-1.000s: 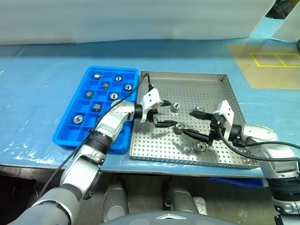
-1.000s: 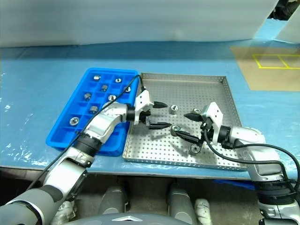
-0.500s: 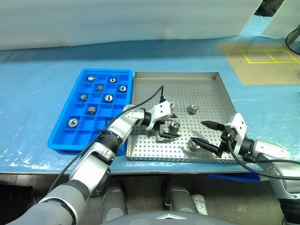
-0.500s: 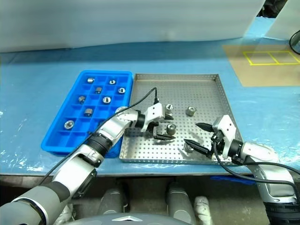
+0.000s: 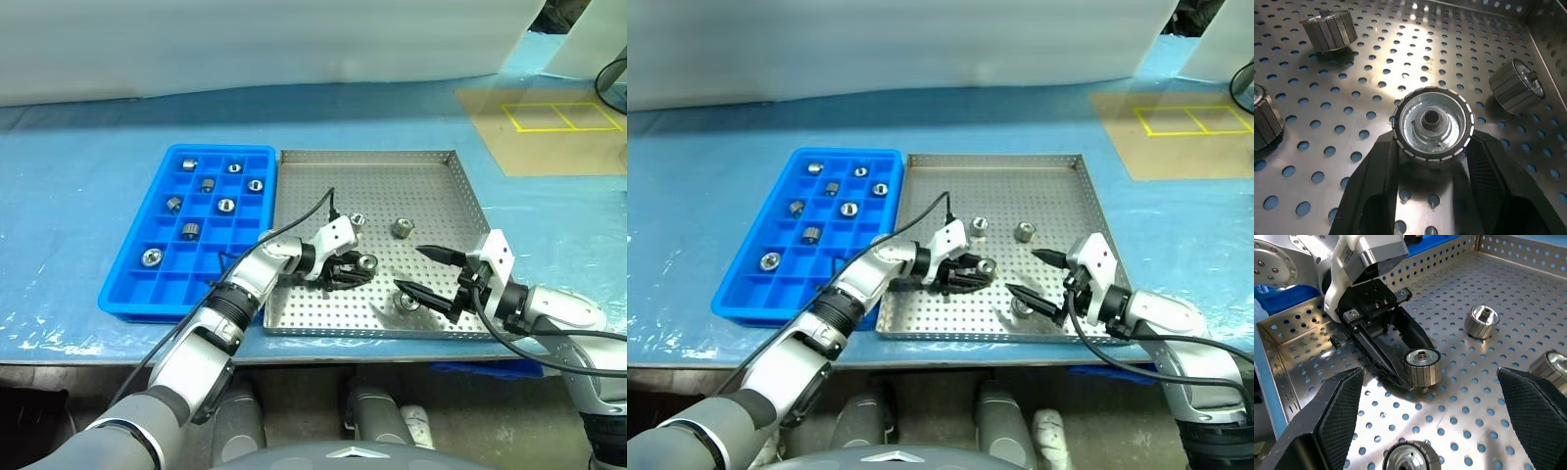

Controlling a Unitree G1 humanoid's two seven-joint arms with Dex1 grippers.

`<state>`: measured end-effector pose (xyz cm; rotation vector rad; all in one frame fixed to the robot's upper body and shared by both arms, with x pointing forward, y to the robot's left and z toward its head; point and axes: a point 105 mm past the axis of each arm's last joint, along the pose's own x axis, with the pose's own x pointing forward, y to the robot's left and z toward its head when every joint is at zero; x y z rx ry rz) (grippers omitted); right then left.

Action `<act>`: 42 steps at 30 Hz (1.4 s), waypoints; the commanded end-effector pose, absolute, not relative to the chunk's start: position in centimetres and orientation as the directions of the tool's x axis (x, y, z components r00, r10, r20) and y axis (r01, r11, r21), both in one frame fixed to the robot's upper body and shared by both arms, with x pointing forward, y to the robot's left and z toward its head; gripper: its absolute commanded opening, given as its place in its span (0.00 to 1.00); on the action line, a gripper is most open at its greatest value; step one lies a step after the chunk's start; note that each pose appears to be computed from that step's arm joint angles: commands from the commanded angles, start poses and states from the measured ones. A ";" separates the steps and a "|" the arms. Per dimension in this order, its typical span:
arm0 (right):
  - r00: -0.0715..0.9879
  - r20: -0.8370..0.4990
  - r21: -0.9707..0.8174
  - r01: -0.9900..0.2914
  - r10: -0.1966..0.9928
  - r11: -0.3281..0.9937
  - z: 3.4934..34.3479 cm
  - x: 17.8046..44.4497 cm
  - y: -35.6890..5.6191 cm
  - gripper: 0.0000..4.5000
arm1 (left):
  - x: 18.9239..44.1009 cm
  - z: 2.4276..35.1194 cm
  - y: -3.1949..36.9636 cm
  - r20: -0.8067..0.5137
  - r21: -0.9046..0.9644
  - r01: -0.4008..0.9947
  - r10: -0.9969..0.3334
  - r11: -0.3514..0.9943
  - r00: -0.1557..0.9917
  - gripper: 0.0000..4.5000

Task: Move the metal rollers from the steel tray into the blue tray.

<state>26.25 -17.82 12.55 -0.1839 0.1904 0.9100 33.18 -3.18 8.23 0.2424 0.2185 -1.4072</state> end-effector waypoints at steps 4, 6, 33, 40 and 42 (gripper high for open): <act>0.477 -0.220 -0.061 -0.877 0.851 0.476 13.4 27.8 -15.2 1.00 | 35.2 13.6 -0.5 -0.058 0.138 0.872 -0.875 0.470 0.481 0.37; 0.421 -0.220 -0.051 -0.906 0.880 0.420 13.4 28.4 -14.1 1.00 | 35.6 14.9 1.1 0.012 0.130 0.783 -0.791 0.608 0.612 0.37; 0.204 -0.211 -0.045 -0.979 0.956 0.199 12.6 30.7 -9.1 1.00 | 26.5 13.0 18.9 -0.025 0.146 -0.071 0.076 0.987 0.997 0.37; 0.210 -0.197 -0.046 -0.978 0.958 0.205 12.5 30.7 -9.1 1.00 | 24.6 10.4 19.3 -0.136 0.092 -0.120 0.132 0.988 0.982 0.37; 0.213 -0.194 -0.048 -0.977 0.958 0.207 12.4 30.7 -9.0 1.00 | 24.7 10.0 19.5 -0.158 0.079 -0.114 0.126 0.990 0.979 0.37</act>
